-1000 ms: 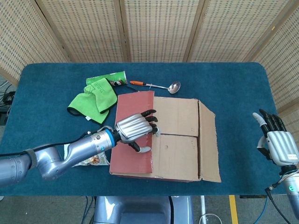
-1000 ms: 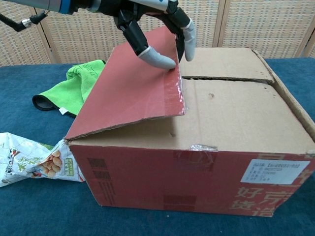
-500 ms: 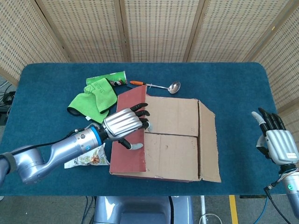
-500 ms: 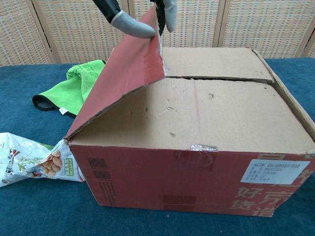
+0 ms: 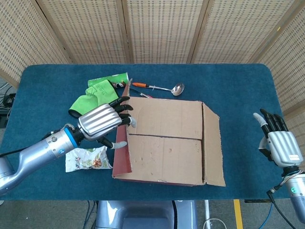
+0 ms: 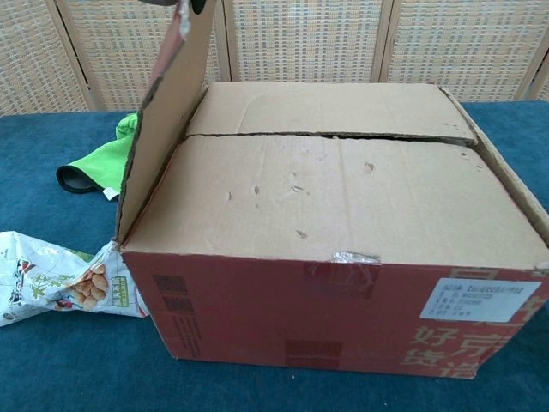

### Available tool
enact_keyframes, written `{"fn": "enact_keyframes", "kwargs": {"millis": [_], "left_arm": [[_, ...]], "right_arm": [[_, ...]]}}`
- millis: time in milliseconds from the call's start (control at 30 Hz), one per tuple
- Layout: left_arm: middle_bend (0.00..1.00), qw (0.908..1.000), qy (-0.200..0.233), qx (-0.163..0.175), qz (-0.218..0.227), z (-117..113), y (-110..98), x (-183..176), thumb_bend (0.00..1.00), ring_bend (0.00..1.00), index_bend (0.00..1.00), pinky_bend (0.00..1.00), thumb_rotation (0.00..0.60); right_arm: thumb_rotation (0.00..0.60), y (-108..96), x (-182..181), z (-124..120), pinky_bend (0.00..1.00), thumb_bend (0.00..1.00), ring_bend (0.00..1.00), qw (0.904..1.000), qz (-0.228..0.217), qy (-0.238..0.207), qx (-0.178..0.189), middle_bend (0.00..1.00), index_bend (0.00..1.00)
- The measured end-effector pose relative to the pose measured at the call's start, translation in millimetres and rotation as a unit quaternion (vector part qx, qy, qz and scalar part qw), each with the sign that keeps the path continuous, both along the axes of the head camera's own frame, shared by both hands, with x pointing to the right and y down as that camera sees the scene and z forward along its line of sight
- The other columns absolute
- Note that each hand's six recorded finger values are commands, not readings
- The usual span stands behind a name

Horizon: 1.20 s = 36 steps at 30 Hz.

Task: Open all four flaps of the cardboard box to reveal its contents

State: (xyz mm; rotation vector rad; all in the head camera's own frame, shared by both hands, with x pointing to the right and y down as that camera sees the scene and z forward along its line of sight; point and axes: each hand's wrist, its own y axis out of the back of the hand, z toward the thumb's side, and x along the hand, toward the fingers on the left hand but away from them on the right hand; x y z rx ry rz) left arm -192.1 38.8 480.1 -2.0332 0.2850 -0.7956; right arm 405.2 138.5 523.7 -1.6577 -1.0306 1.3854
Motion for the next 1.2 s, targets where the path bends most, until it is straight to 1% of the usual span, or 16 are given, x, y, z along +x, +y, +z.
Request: {"fn": "enact_keyframes", "kwargs": {"millis": [133, 267, 533, 633, 733, 867, 1000, 1067, 1133, 1200], "left_arm": [[0.41, 0.9999, -0.005, 0.009, -0.008, -7, -1, -18, 0.32, 0.17, 0.34, 0.0, 0.4], [0.41, 0.9995, -0.008, 0.016, -0.026, -14, -3, -39, 0.31, 0.17, 0.34, 0.0, 0.398], [0.41, 0.9978, -0.042, 0.024, -0.046, -22, -1, -82, 0.31, 0.17, 0.34, 0.0, 0.399], [0.41, 0.9967, -0.054, 0.022, -0.057, -23, 2, -97, 0.31, 0.17, 0.34, 0.0, 0.397], [0.41, 0.9948, -0.075, 0.016, -0.067, -19, 5, -115, 0.3, 0.17, 0.34, 0.0, 0.397], [0.41, 0.9927, -0.094, 0.005, -0.075, -15, 9, -129, 0.3, 0.17, 0.34, 0.0, 0.396], [0.41, 0.9922, -0.092, 0.004, -0.084, -17, 11, -135, 0.3, 0.17, 0.34, 0.0, 0.396], [0.4, 0.9922, -0.086, 0.004, -0.091, -17, 11, -137, 0.29, 0.17, 0.34, 0.0, 0.395], [0.35, 0.9921, -0.085, 0.005, -0.092, -15, 12, -136, 0.29, 0.15, 0.33, 0.0, 0.394], [0.3, 0.9919, -0.087, 0.008, -0.093, -13, 12, -135, 0.28, 0.13, 0.3, 0.0, 0.391]], "right_arm": [[0.6, -1, -4, 0, 0.0, 1.0, 0.0, 1.0, -0.005, 0.001, 0.0, 0.0, 0.04], [0.6, -1, -8, 2, 0.0, 1.0, 0.0, 1.0, -0.007, -0.001, -0.003, 0.0, 0.04], [0.6, -1, -13, 2, 0.0, 1.0, 0.0, 0.9999, -0.013, -0.002, -0.002, 0.0, 0.03], [0.6, -1, -15, 2, 0.0, 1.0, 0.0, 0.9999, -0.014, -0.003, -0.003, 0.0, 0.04], [0.6, 0, -17, 2, 0.0, 1.0, 0.0, 0.9999, -0.015, -0.005, -0.003, 0.0, 0.03], [0.6, 0, -19, 3, 0.0, 1.0, 0.0, 0.9998, -0.018, -0.006, -0.004, 0.0, 0.04], [0.6, 0, -21, 2, 0.0, 1.0, 0.0, 0.9998, -0.019, -0.006, -0.002, 0.0, 0.03], [0.6, 1, -20, 2, 0.0, 1.0, 0.0, 0.9998, -0.018, -0.006, -0.002, 0.0, 0.04], [0.6, 1, -20, 2, 0.0, 1.0, 0.0, 0.9998, -0.017, -0.007, -0.003, 0.0, 0.03], [0.6, 2, -19, 2, 0.0, 1.0, 0.0, 0.9999, -0.015, -0.007, -0.004, 0.0, 0.03]]}}
